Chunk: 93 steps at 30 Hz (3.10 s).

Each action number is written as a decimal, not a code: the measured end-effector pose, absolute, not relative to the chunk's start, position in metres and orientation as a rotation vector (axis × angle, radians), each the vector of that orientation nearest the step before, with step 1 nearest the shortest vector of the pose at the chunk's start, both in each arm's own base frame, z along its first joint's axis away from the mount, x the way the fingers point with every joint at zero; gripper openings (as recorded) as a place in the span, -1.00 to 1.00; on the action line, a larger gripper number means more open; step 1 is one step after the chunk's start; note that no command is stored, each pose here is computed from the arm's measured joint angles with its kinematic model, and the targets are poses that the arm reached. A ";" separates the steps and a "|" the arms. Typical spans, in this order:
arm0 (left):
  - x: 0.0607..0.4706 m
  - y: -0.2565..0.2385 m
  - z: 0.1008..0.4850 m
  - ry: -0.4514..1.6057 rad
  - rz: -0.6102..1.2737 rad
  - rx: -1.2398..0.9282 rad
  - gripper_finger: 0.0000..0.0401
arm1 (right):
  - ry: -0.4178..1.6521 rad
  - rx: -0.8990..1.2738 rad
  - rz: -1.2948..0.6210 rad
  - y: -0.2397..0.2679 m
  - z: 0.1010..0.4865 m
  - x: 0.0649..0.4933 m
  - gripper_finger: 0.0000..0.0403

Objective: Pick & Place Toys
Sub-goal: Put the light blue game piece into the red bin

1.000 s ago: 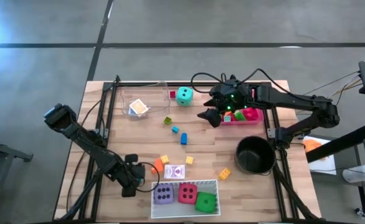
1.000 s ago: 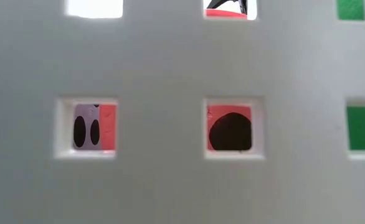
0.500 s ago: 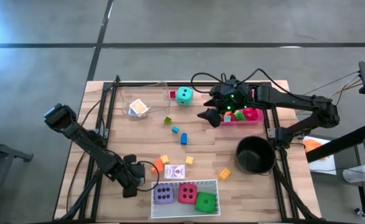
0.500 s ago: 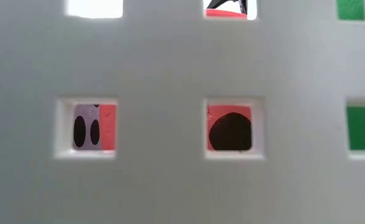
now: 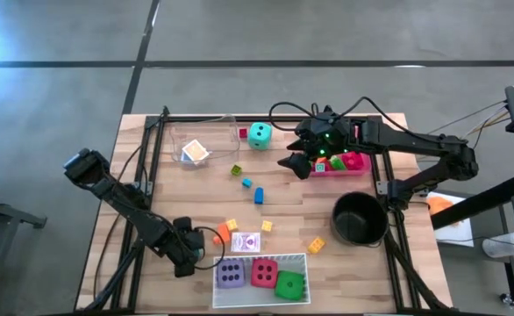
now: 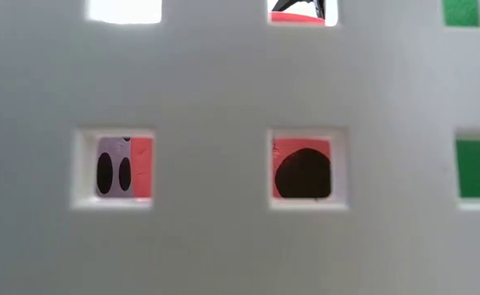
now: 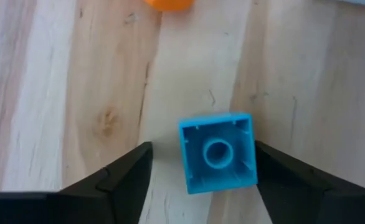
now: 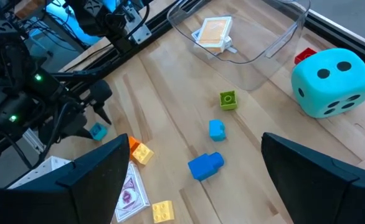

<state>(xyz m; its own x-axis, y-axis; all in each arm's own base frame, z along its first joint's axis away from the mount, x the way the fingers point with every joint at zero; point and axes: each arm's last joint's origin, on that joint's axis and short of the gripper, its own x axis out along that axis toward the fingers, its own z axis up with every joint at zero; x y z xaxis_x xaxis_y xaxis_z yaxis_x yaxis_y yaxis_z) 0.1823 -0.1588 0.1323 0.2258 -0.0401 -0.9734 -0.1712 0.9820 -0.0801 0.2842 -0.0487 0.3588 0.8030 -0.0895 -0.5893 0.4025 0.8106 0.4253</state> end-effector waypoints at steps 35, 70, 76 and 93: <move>0.144 -0.073 0.267 0.819 0.843 -0.930 -0.33 | 0.585 0.570 -0.279 -0.049 0.359 0.284 0.77; 0.169 0.013 0.310 0.609 1.110 -0.965 -0.33 | 0.585 0.570 -0.279 -0.049 0.359 0.284 0.77; 0.173 0.015 0.308 0.632 1.113 -0.947 -0.33 | 0.585 0.569 -0.279 -0.049 0.359 0.284 0.77; 0.214 0.010 0.350 0.383 0.575 -0.751 -0.33 | 0.586 0.569 -0.280 -0.049 0.358 0.284 0.77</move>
<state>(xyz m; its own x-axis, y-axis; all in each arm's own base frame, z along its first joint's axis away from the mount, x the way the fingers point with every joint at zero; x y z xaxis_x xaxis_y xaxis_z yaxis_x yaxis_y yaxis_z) 0.2137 0.0102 0.3497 0.7814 0.3484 -0.5176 -0.6120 0.5899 -0.5268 0.2843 -0.0486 0.3583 0.8019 -0.0894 -0.5908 0.4029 0.8110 0.4242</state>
